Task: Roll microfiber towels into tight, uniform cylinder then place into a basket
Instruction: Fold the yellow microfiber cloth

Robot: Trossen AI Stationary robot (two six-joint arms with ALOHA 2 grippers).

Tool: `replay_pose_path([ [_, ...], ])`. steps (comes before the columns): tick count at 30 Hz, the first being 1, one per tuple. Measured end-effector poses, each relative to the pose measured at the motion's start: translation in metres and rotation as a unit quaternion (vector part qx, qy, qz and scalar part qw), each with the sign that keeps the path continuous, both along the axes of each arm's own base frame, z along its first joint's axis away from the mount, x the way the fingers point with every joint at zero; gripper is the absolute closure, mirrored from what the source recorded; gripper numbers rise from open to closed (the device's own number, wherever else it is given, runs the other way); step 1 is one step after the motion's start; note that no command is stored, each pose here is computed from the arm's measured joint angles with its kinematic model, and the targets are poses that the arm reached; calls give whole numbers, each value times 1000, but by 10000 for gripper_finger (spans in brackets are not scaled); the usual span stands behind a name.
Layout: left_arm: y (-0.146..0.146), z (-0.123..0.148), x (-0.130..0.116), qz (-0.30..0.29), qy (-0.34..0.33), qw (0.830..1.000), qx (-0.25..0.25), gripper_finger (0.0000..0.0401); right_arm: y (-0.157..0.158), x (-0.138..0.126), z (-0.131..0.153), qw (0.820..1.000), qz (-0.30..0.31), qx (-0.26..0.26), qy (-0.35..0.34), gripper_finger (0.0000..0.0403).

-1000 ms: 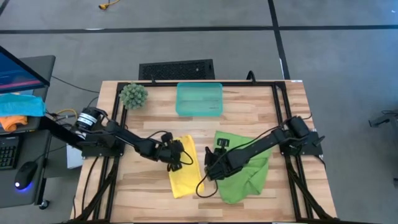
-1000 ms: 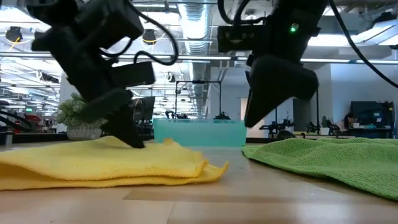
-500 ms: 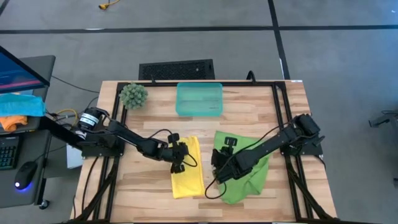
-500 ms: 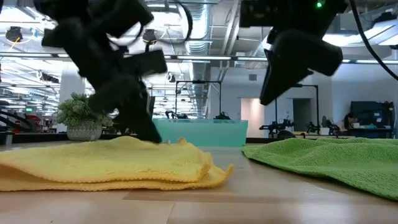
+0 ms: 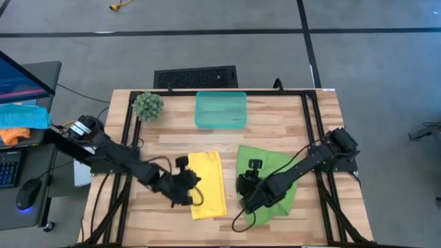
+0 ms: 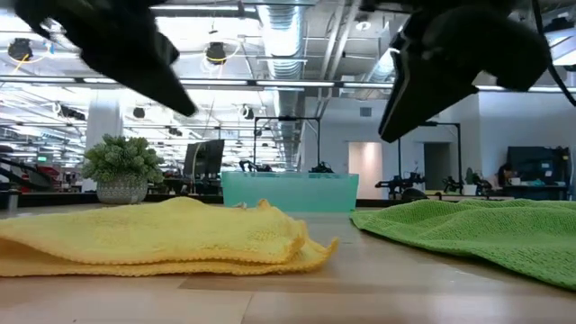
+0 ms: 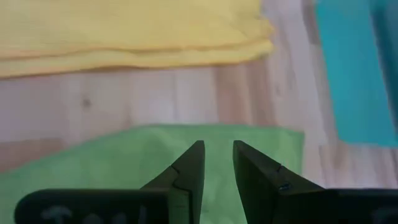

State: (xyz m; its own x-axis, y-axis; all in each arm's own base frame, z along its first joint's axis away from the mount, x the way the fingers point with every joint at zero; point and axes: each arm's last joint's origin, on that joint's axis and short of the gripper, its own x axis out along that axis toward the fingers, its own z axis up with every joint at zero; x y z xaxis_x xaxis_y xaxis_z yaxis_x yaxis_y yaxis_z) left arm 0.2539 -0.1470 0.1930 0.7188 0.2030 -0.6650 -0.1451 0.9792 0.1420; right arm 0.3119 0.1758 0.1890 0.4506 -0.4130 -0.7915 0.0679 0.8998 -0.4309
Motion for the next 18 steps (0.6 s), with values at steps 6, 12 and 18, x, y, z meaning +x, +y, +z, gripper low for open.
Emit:
replay_pose_path([
  [6,-35,-4,-21,-68,-7,998,17,401,18,5,0,997,64,19,-47,294],
  [12,-56,-2,-36,-91,-42,994,53,401,27,11,4,991,78,67,-86,294],
  [18,-75,16,-47,-118,-59,986,97,401,31,16,7,986,79,86,-116,294],
])
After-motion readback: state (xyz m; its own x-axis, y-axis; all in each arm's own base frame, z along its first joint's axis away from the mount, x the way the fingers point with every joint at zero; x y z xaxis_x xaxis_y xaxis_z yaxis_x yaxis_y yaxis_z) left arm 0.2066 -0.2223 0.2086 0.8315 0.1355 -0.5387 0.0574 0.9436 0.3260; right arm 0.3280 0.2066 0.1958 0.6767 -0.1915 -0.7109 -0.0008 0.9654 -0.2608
